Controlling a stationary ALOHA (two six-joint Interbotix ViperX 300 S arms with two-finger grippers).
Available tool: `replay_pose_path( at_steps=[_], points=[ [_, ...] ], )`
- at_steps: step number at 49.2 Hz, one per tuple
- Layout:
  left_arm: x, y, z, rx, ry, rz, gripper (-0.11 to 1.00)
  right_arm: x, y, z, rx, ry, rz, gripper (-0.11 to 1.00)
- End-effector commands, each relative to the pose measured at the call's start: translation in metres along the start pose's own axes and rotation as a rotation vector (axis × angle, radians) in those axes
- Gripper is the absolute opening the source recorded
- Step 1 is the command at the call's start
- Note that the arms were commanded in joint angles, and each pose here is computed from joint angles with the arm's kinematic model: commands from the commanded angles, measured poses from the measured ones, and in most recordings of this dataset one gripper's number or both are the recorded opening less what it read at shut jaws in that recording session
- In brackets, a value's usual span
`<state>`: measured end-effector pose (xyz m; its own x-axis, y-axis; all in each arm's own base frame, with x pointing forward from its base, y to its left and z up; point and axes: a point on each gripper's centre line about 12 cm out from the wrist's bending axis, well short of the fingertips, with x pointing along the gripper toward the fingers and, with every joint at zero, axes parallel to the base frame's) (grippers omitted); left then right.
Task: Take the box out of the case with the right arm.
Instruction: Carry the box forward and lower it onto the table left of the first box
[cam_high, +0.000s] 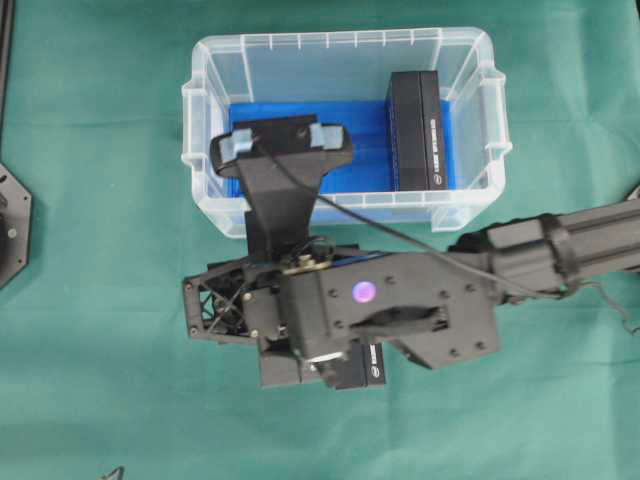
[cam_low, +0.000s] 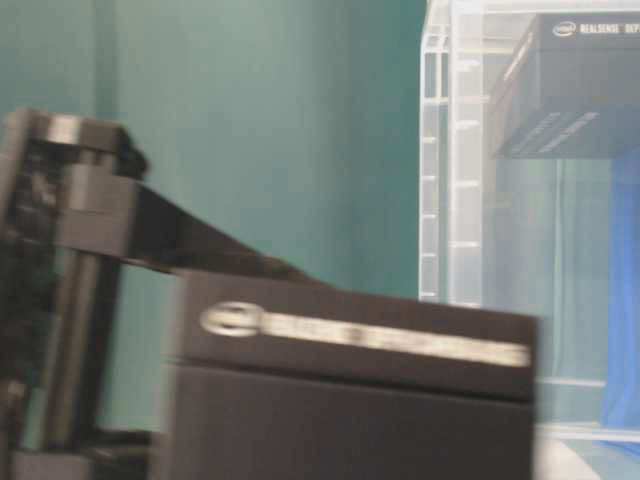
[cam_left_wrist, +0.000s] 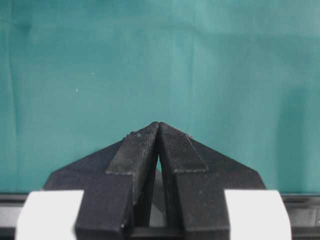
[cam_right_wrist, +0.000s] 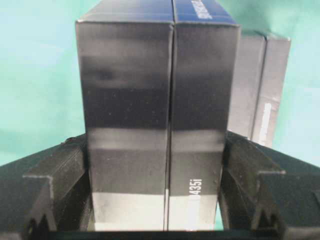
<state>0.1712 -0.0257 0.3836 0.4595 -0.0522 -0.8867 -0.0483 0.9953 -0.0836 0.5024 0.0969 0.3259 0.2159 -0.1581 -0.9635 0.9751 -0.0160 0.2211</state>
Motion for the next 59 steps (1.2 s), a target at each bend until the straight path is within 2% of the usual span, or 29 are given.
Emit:
replay_pose_path(
  at_steps=[1, 9, 16, 27, 31, 49, 59],
  points=[
    [-0.003, -0.001, 0.002, 0.003, -0.012, -0.002, 0.00, -0.006, 0.001, -0.002, 0.001, 0.022, 0.031, 0.68],
    [-0.003, -0.001, 0.002, 0.003, -0.012, -0.002, 0.00, 0.023, 0.003, -0.009, 0.031, 0.019, 0.009, 0.68],
    [-0.002, -0.001, 0.001, 0.004, -0.011, -0.002, 0.00, 0.054, 0.000, -0.019, 0.032, 0.042, -0.008, 0.68],
    [-0.001, -0.001, 0.001, 0.006, -0.008, -0.001, 0.00, 0.100, -0.005, -0.031, 0.065, 0.081, 0.025, 0.68],
    [-0.002, 0.000, 0.000, 0.006, -0.009, -0.001, 0.00, 0.112, -0.010, -0.034, 0.087, 0.083, 0.017, 0.68],
    [0.000, 0.000, -0.003, 0.006, -0.003, 0.000, 0.00, 0.118, -0.015, -0.036, 0.096, 0.085, 0.012, 0.68],
    [0.000, 0.001, -0.003, 0.005, -0.003, 0.001, 0.00, 0.118, -0.010, -0.037, 0.074, 0.093, 0.049, 0.68]
  ],
)
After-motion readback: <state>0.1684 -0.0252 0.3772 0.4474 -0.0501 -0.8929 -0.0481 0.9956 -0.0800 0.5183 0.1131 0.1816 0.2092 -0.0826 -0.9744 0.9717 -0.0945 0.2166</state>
